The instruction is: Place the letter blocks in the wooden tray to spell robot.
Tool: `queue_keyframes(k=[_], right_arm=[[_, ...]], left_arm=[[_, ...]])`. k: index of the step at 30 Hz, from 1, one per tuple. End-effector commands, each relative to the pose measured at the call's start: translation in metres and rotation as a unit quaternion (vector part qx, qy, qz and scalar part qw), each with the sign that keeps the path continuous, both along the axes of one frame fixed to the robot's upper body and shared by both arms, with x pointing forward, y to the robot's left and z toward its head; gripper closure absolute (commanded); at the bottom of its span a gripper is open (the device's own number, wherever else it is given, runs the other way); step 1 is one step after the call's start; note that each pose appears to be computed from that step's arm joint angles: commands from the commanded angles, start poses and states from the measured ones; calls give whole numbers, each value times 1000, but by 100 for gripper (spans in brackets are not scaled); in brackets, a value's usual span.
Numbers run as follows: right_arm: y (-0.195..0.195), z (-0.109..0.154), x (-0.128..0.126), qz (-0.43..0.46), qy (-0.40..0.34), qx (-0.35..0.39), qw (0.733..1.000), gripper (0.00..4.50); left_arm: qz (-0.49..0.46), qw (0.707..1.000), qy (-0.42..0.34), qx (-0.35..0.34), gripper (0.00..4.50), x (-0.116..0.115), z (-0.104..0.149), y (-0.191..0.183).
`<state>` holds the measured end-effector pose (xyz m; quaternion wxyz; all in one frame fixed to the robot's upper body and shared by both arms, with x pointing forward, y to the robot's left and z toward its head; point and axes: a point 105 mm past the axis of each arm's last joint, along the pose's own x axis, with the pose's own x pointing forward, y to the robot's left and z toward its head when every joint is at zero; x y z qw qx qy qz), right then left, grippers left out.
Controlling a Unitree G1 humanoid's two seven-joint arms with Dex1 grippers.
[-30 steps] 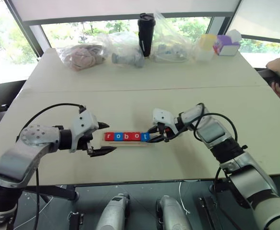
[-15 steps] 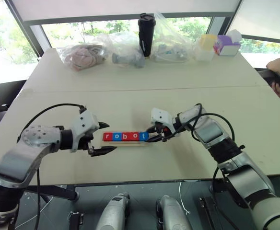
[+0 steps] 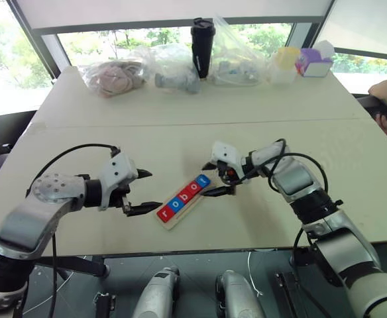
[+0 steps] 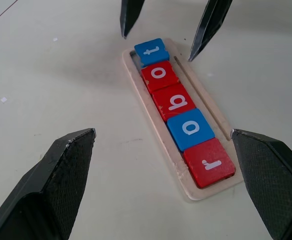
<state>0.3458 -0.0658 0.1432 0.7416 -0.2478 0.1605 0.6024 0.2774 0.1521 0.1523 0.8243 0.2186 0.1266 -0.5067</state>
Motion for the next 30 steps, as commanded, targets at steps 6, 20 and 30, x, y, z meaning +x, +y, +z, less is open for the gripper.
queue_keyframes(k=[6,20,30], right_arm=[[-3,14,1,-18,-38,25,999,3],[-24,-11,28,-39,-98,-48,993,3],[-16,-7,35,-34,-100,-34,994,3]], left_arm=[[-5,1000,-23,4,0,3,10,1],[-3,1000,-21,3,0,3,10,0],[2,1000,-20,0,0,2,10,0]])
